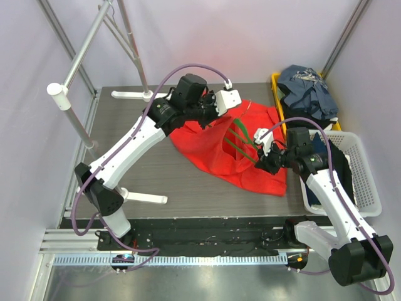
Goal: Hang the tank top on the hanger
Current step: Hang the tank top on the hanger.
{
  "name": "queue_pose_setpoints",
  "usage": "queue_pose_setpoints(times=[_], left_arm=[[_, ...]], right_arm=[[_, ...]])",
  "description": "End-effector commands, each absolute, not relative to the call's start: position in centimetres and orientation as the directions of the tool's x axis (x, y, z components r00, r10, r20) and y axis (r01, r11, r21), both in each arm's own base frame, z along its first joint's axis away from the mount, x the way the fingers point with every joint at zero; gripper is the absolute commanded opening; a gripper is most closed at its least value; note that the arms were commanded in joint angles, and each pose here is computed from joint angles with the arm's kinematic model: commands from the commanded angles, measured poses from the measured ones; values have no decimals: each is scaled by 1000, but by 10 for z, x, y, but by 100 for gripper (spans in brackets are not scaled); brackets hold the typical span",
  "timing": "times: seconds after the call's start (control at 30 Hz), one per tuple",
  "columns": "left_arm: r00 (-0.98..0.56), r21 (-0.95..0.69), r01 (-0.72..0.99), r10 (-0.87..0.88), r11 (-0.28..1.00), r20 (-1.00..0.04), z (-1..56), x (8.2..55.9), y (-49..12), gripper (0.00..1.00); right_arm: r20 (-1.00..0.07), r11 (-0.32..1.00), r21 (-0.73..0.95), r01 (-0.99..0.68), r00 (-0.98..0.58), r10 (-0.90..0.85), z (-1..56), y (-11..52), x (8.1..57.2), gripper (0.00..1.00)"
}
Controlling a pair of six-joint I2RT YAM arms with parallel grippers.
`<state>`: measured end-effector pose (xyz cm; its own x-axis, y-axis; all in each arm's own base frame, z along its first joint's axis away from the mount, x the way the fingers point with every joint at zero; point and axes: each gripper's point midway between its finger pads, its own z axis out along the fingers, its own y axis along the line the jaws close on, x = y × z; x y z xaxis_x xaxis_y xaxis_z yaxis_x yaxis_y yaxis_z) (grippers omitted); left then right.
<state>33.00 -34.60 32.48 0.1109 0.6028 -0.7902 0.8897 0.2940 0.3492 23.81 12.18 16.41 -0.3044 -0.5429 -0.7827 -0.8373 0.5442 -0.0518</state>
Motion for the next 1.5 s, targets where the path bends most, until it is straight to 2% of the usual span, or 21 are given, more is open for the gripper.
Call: queue_pose_setpoints(times=[0.0, 0.03, 0.2, 0.53, 1.47], left_arm=[[131, 359, 885, 581, 296, -803, 330, 334, -353, 6], [132, 358, 887, 582, 292, -802, 329, 333, -353, 0], [135, 361, 883, 575, 299, -807, 334, 334, -353, 0], [150, 423, 811, 555, 404, -818, 373, 345, -338, 0], [126, 472, 760, 611, 447, -781, 363, 351, -314, 0]], right_arm=[[-835, 511, -123, -851, -189, -517, 197, 131, 251, 1], [-835, 510, -121, -852, -190, -516, 197, 131, 250, 1], [-830, 511, -122, -851, -194, -522, 195, 130, 251, 1], [-812, 489, -98, -867, -214, -543, 185, 130, 248, 1], [-825, 530, -150, -834, -189, -532, 198, 122, 254, 1]])
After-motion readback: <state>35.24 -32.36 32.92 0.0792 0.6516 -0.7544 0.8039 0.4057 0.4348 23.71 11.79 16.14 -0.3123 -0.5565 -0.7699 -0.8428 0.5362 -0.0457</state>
